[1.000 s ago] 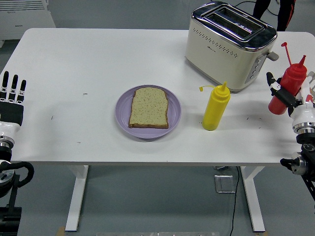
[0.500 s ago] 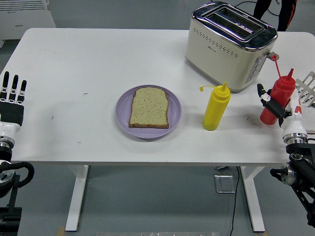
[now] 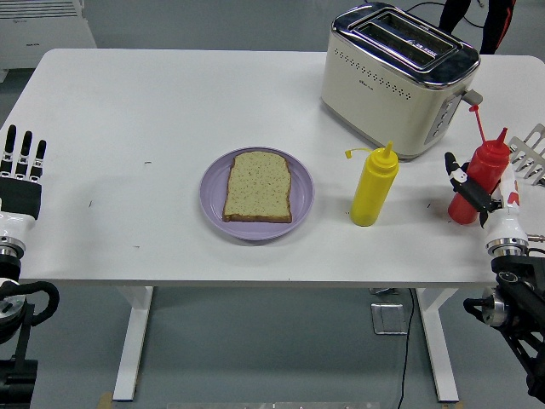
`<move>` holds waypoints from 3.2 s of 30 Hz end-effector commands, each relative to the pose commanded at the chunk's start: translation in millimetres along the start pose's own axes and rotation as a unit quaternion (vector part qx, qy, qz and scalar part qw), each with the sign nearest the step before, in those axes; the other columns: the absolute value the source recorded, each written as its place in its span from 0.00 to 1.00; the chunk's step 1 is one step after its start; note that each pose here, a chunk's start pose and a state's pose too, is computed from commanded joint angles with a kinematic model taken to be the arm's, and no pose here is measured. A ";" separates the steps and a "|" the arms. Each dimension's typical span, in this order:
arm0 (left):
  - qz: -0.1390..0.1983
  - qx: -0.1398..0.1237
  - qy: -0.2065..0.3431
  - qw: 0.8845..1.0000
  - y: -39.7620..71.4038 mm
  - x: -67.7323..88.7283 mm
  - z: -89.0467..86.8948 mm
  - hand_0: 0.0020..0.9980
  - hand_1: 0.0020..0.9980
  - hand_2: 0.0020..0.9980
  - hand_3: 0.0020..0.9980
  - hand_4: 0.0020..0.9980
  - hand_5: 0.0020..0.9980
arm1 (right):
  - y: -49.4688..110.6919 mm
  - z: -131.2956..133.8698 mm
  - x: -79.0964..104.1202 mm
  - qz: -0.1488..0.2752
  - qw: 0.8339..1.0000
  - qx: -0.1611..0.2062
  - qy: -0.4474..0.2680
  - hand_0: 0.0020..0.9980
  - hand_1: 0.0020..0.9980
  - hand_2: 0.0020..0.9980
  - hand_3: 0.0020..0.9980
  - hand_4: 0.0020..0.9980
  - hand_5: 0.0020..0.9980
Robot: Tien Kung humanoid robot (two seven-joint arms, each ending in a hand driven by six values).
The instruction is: Pick up the cup,pour liquid into bread,place the cup on the desk
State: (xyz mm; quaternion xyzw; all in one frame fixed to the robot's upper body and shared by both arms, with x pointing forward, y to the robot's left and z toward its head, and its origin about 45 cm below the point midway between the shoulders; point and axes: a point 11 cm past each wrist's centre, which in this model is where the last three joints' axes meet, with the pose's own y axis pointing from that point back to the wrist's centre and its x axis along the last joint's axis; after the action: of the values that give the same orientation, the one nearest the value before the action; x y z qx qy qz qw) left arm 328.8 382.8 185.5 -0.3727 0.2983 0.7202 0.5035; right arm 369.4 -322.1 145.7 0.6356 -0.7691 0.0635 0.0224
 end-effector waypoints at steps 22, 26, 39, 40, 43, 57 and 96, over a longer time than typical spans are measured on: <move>0.001 -0.002 0.000 1.000 0.0 0.9 1.8 0.77 0.72 0.71 0.70 0.57 1.00 | 2.4 1.9 -7.7 -0.075 0.997 -0.026 -0.017 0.34 0.20 0.27 0.38 0.96 0.50; 0.001 -0.002 0.001 1.000 -0.1 0.5 1.6 0.77 0.72 0.71 0.70 0.57 1.00 | 2.1 0.9 -4.0 -0.067 0.997 -0.021 -0.019 0.34 0.20 0.27 0.38 0.96 0.50; 0.002 -0.003 0.001 1.000 -0.2 0.9 2.3 0.77 0.72 0.71 0.70 0.57 1.00 | 0.2 -3.1 9.2 -0.038 0.999 -0.009 -0.030 0.68 0.57 0.55 0.74 0.96 0.48; 0.002 -0.003 0.001 1.000 -0.2 1.0 2.3 0.77 0.72 0.71 0.70 0.57 1.00 | 0.2 -3.0 9.4 -0.038 0.999 -0.009 -0.030 0.81 0.72 0.71 0.84 0.96 0.46; 0.001 -0.003 0.001 1.000 -0.3 0.6 2.2 0.77 0.72 0.71 0.70 0.57 1.00 | 0.5 -4.2 10.3 -0.034 0.999 -0.005 -0.033 0.81 0.72 0.71 0.84 0.96 0.46; 0.000 -0.004 0.002 1.000 -0.9 -0.2 2.9 0.77 0.72 0.71 0.70 0.57 1.00 | 5.2 -14.3 19.3 -0.029 0.999 0.013 -0.024 0.90 0.82 0.90 0.99 0.95 0.43; 0.000 -0.003 0.001 1.000 -0.7 -0.3 2.5 0.77 0.72 0.71 0.70 0.57 1.00 | -19.3 -119.5 126.8 0.060 0.913 0.082 -0.395 0.85 0.78 0.83 0.88 0.79 0.53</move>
State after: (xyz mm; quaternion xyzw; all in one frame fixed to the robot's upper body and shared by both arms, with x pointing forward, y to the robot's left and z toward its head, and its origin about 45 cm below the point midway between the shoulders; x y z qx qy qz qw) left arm 328.9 384.9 187.0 -0.3754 0.2967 0.7205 0.5019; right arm 358.6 -434.2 280.0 0.5611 -0.7440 -0.1290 -0.3390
